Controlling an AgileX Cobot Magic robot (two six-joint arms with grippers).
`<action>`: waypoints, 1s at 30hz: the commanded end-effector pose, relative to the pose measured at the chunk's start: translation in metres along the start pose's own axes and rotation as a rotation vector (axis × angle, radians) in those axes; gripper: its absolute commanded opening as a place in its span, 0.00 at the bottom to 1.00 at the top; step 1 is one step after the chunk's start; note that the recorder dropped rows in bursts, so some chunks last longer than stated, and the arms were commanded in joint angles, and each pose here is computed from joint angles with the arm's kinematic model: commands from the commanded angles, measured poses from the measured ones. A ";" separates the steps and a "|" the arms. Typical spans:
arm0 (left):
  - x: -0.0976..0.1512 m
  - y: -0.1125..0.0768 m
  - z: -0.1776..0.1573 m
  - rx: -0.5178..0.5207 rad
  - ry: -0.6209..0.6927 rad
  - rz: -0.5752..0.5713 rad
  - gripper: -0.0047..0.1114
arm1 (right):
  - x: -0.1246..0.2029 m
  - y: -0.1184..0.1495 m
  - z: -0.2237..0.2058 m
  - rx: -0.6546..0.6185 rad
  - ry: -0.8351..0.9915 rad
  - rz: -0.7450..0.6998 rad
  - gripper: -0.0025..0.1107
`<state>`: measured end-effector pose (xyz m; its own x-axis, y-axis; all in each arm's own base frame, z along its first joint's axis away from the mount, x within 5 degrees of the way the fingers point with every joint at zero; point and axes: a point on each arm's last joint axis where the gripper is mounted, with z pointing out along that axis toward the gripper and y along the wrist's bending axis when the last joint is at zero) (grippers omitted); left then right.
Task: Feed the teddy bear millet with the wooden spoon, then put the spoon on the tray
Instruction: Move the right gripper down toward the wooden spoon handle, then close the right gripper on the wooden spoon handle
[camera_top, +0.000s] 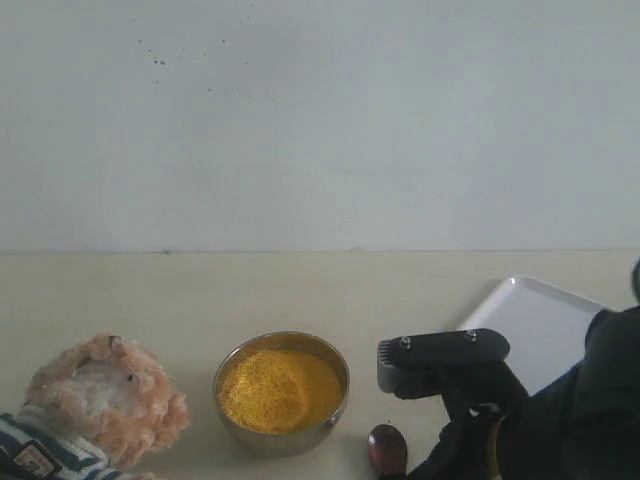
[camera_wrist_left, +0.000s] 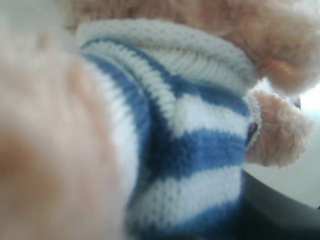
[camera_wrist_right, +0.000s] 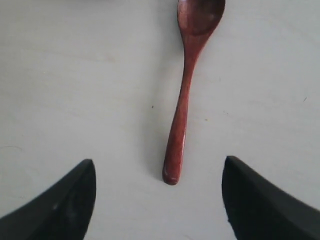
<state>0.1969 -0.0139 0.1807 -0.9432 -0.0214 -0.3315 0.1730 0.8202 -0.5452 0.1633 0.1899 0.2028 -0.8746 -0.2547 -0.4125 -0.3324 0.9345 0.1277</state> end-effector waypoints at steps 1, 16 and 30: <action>0.000 -0.001 -0.001 0.008 -0.012 -0.004 0.09 | 0.007 -0.002 0.018 0.045 0.064 -0.021 0.62; 0.000 -0.002 -0.001 0.013 -0.009 -0.004 0.09 | 0.013 0.007 0.055 0.036 0.109 -0.012 0.58; 0.000 -0.001 -0.001 0.006 -0.014 -0.004 0.09 | 0.015 0.005 0.077 0.070 0.115 -0.012 0.58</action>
<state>0.1970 -0.0138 0.1807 -0.9429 -0.0219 -0.3322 0.1726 0.8210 -0.5442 0.1748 0.2105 0.1305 -0.9138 -0.2700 -0.3033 -0.3044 0.9499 0.0714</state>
